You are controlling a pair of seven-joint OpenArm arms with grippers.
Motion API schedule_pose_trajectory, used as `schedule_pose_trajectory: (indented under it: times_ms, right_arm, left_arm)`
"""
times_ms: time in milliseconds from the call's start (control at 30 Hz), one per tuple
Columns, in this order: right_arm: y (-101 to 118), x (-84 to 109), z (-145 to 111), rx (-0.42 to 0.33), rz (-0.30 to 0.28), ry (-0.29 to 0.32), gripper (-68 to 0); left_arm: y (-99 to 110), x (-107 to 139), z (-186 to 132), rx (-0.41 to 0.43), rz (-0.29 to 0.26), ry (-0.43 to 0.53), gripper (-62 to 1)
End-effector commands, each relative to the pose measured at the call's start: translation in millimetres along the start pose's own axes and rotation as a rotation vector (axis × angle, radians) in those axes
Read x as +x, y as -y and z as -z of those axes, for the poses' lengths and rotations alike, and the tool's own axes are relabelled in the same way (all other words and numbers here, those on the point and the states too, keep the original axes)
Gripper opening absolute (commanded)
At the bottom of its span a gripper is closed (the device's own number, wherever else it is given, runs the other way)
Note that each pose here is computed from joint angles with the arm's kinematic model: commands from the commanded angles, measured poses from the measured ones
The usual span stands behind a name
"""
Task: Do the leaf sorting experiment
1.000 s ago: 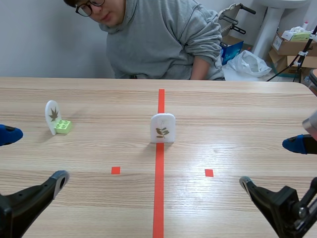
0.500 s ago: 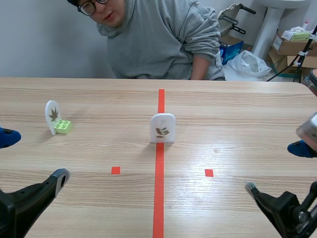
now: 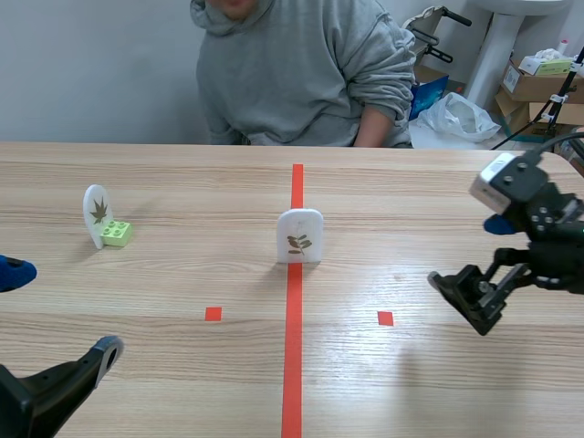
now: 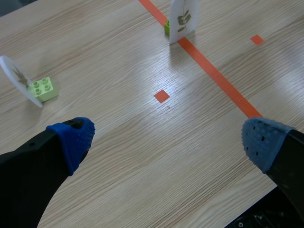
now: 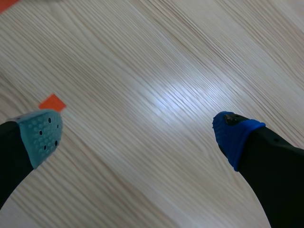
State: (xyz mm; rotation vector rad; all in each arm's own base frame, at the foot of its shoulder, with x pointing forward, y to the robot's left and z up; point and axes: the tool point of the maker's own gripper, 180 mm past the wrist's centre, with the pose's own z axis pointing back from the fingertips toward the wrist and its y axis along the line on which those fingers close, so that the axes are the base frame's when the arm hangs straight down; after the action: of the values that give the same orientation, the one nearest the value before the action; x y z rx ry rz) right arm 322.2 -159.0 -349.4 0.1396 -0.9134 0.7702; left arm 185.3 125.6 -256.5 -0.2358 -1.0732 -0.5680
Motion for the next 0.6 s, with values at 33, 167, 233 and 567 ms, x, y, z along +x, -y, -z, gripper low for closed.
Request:
schedule_pose_trajectory:
  times_ms: [33,167,233,567]
  right_arm:
    - [3.2,27.7,14.6,0.022,-0.034,0.061,0.4]
    - [-8.8,48.2,45.1,0.077,-0.080,0.075,0.4]
    - [-18.7,59.1,60.1,0.107,-0.095,0.084,0.4]
    - [-76.1,96.7,120.0,0.225,-0.114,0.105,0.4]
  left_arm:
    - [2.7,6.6,0.5,0.005,-0.027,0.033,1.4]
    - [2.3,6.4,0.3,0.022,-0.053,0.040,1.4]
    - [2.1,6.4,0.2,0.030,-0.065,0.044,1.4]
    - [1.8,6.0,0.1,0.038,-0.076,0.046,1.4]
